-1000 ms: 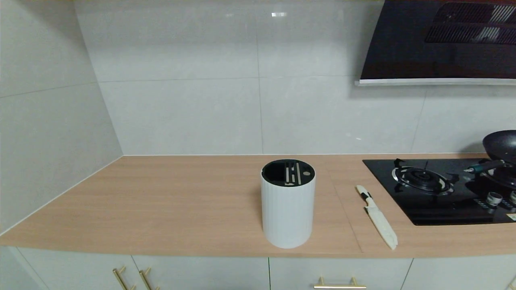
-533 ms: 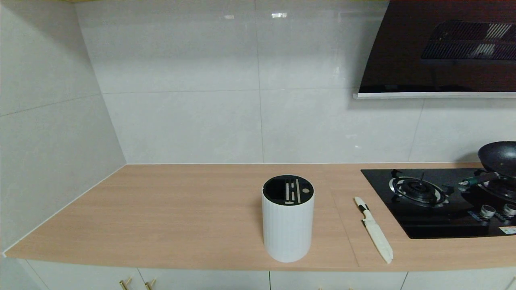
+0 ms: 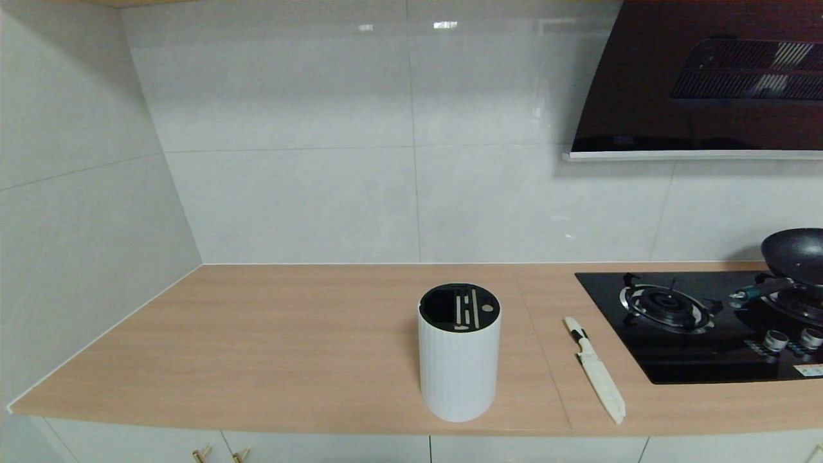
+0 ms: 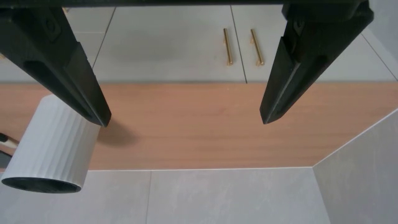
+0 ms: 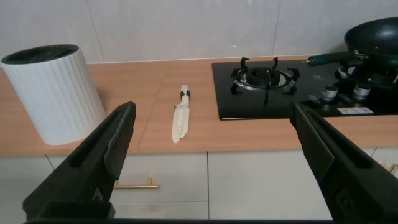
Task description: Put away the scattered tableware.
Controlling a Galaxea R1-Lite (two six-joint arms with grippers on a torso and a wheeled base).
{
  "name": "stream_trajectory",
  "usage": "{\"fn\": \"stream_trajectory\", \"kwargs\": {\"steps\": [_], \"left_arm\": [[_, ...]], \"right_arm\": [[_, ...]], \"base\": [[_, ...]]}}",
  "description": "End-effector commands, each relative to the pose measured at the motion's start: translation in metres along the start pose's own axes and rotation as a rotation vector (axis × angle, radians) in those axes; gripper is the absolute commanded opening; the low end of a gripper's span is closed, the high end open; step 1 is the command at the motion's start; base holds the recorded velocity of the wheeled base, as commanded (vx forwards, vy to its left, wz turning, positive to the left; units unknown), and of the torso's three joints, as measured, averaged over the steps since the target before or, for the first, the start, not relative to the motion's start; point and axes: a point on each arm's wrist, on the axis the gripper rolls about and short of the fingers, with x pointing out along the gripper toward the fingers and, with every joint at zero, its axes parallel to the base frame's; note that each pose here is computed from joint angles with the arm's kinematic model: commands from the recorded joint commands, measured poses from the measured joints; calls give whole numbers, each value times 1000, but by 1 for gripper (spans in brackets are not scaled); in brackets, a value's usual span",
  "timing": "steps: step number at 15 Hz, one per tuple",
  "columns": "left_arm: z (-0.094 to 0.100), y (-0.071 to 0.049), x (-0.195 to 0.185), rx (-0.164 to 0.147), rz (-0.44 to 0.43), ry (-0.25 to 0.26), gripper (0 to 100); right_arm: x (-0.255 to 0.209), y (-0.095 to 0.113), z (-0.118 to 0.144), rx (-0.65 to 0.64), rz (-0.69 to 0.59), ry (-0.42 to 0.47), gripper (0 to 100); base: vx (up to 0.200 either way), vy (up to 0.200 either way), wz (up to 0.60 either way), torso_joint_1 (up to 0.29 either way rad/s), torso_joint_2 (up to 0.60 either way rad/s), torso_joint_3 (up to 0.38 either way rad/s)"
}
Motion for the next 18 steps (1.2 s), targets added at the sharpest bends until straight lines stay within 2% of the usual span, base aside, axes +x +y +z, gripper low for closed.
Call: {"fn": "stream_trajectory", "kwargs": {"steps": [1,6,7,8,9,11,12,14,16,18], "left_arm": [[0,0,0,0,0,-1,100],[0,0,0,2,0,0,100],[0,0,0,2,0,-1,100],[0,0,0,2,0,0,100],[0,0,0,3,0,-1,100],[0,0,0,3,0,-1,100],[0,0,0,3,0,-1,100],[0,0,0,3,0,-1,100],[0,0,0,3,0,0,100],[0,0,0,3,0,-1,100]], "right_arm": [[0,0,0,1,0,3,100],[0,0,0,-4,3,2,100],[-3,0,15,4,12,-46,100],[-10,1,44,17,54,-117,100],[-9,1,57,27,88,-106,100],[27,4,77,22,162,122,100],[49,8,81,22,193,249,100],[89,13,84,20,203,434,100],[139,22,82,11,219,559,100],[187,29,72,6,214,635,100]], "base": [[0,0,0,0,0,0],[0,0,0,0,0,0],[0,0,0,0,0,0],[0,0,0,0,0,0],[0,0,0,0,0,0],[0,0,0,0,0,0],[0,0,0,0,0,0],[0,0,0,0,0,0],[0,0,0,0,0,0],[0,0,0,0,0,0]]}}
